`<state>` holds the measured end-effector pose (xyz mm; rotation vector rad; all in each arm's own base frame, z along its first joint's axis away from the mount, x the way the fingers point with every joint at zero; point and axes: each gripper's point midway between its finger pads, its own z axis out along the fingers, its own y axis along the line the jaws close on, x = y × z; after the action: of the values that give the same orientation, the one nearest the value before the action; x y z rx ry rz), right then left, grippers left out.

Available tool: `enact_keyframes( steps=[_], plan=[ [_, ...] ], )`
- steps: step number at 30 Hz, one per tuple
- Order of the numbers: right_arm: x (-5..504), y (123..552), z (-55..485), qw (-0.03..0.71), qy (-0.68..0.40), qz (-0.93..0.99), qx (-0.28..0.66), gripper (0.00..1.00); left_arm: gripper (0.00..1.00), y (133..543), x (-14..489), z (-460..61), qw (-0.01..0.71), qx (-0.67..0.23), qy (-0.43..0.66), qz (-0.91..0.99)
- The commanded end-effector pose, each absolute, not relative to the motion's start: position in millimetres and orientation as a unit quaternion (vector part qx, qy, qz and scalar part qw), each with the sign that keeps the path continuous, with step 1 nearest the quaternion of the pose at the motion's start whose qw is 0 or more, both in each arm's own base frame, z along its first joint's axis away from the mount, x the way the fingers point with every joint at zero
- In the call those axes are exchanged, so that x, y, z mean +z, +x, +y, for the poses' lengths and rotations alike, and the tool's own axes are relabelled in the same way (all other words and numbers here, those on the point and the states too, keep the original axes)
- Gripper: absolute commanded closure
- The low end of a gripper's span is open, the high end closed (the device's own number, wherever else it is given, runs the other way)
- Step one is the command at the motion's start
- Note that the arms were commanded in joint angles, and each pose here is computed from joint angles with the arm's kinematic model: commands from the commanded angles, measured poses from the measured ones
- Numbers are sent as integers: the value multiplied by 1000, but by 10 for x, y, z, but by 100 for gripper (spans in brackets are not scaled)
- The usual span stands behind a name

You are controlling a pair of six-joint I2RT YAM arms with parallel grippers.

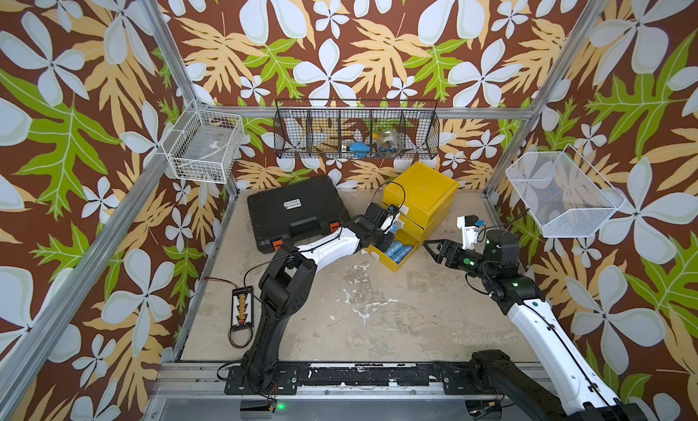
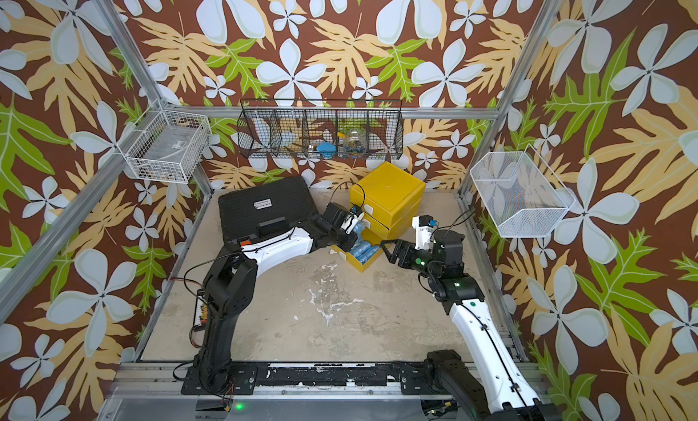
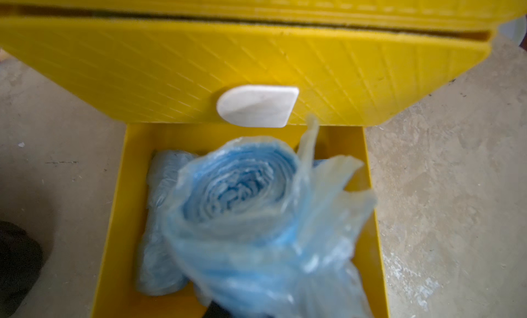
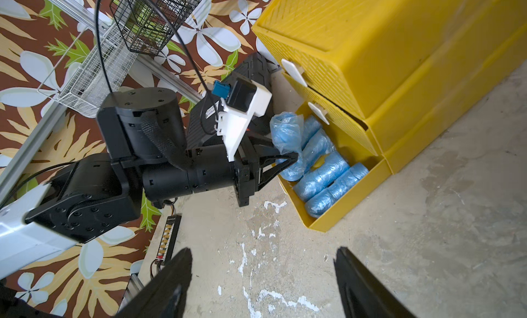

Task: Sort the rolls of trash bags by color and place them into the drawer
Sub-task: Place the roll of trash bags in the drawer.

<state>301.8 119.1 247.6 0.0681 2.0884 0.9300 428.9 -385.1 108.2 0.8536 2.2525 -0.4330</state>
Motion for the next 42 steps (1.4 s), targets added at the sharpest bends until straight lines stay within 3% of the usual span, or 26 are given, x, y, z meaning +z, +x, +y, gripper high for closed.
enact_keyframes(
  steps=[1, 7, 12, 19, 23, 25, 36, 42],
  plan=[
    [2512, 3019, 1223, 418, 12, 827, 376, 20, 79, 4338, 983, -3823, 340, -148, 332, 867],
    [2521, 3036, 1224, 418, 11, 827, 376, 20, 50, 4296, 954, -3822, 340, -159, 325, 868],
    [2531, 3058, 1222, 420, 13, 826, 377, 20, 45, 4266, 1174, -3819, 360, -175, 318, 859],
    [2605, 3082, 1226, 425, 11, 822, 378, 23, 49, 4227, 1444, -3787, 387, -195, 303, 849],
    [2624, 3081, 1226, 426, 11, 821, 379, 24, 66, 4271, 1469, -3719, 386, -214, 273, 855],
    [2615, 3087, 1224, 426, 12, 822, 379, 25, 70, 4259, 1438, -3720, 378, -230, 262, 858],
    [2522, 3086, 1242, 416, 16, 823, 385, 26, 69, 4209, 951, -3872, 318, -283, 242, 872],
    [2499, 3102, 1247, 413, 15, 825, 385, 27, 69, 4378, 903, -3691, 337, -226, 214, 889]
  ],
)
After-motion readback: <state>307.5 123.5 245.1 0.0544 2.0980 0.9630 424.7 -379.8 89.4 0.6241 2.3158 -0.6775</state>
